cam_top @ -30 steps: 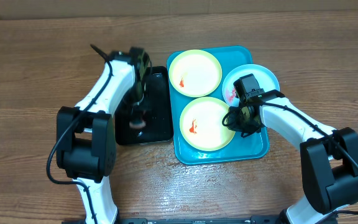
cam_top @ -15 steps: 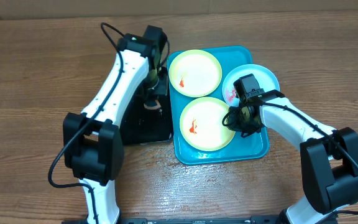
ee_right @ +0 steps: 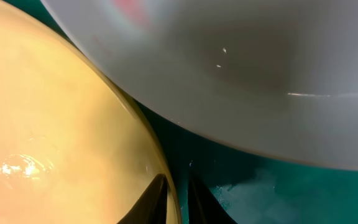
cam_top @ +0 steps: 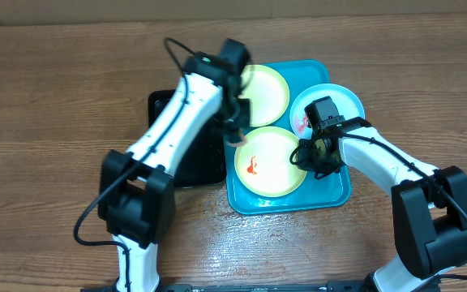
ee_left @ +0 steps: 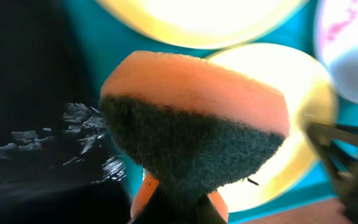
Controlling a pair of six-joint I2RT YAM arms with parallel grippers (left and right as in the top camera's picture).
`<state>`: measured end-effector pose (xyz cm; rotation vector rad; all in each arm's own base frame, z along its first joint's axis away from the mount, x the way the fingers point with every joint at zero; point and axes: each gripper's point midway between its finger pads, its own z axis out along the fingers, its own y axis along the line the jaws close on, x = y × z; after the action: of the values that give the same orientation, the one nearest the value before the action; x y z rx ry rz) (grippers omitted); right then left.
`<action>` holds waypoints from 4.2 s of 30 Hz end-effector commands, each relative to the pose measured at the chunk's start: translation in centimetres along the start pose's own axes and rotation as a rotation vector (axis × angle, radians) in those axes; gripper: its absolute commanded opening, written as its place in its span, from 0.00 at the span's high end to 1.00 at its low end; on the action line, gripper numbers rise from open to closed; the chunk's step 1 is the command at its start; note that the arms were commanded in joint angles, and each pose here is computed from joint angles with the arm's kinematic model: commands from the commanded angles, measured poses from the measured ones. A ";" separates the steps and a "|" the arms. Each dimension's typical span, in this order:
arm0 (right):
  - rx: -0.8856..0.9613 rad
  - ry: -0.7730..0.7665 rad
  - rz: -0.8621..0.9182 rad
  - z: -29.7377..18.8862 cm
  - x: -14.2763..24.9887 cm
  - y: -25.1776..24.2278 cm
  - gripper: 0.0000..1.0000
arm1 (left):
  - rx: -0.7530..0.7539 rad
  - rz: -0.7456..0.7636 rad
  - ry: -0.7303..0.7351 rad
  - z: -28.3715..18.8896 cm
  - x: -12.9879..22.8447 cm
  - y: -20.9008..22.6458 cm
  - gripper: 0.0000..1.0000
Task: Clean dirty plates on tray and stack at the side
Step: 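Scrub the lower yellow plate with the sponge held in the left gripper, then return the sponge to the black tray with the left gripper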
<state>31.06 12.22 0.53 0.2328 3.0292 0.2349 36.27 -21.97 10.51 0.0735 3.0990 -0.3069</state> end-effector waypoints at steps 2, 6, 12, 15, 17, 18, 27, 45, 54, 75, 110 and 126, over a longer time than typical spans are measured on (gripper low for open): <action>0.048 -0.012 0.008 0.2 -0.2 -1.1 0.86 | 0.060 -0.022 0.003 0.5 0.9 -3.6 0.96; 0.047 -0.013 0.008 0.2 -0.2 -1.1 0.86 | 0.032 -0.040 0.083 3.9 2.1 -4.4 0.96; 0.051 -0.007 0.008 0.2 -0.1 -1.1 0.86 | -0.083 -0.060 0.193 7.5 3.8 -2.3 0.96; 0.051 -0.006 0.008 0.2 -0.1 -1.1 0.86 | -0.244 -0.056 0.195 8.3 3.9 0.8 0.96; 0.051 -0.005 0.008 0.2 -0.1 -1.1 0.86 | -0.342 -0.044 0.189 8.6 3.9 2.6 0.96; 0.051 -0.006 0.008 0.2 -0.1 -1.1 0.86 | -0.372 -0.036 0.190 8.7 3.9 3.1 0.96; 0.051 -0.006 0.008 0.2 -0.1 -1.1 0.86 | -0.064 0.108 0.260 10.4 4.5 -2.3 0.96; 0.057 0.005 0.009 0.2 0.2 -1.3 0.86 | -0.230 0.118 0.255 10.2 5.1 -0.1 0.96; 0.057 0.005 0.009 0.2 0.2 -1.3 0.86 | -0.459 0.098 0.153 8.9 2.6 4.6 0.96; 0.058 0.007 0.010 0.2 0.2 -1.3 0.86 | 0.226 0.258 0.345 10.2 7.2 -8.7 0.96; 0.063 0.016 0.010 0.2 0.5 -1.4 0.86 | -0.298 -0.137 0.069 -2.4 1.9 9.5 0.96; 0.076 0.040 -0.075 -4.1 -1.2 -0.1 0.91 | -0.349 -0.328 0.144 3.3 4.6 14.8 0.91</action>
<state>29.80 11.05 2.71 0.2015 3.1326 0.1207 32.32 -8.62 4.17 -0.3302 3.2455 0.2777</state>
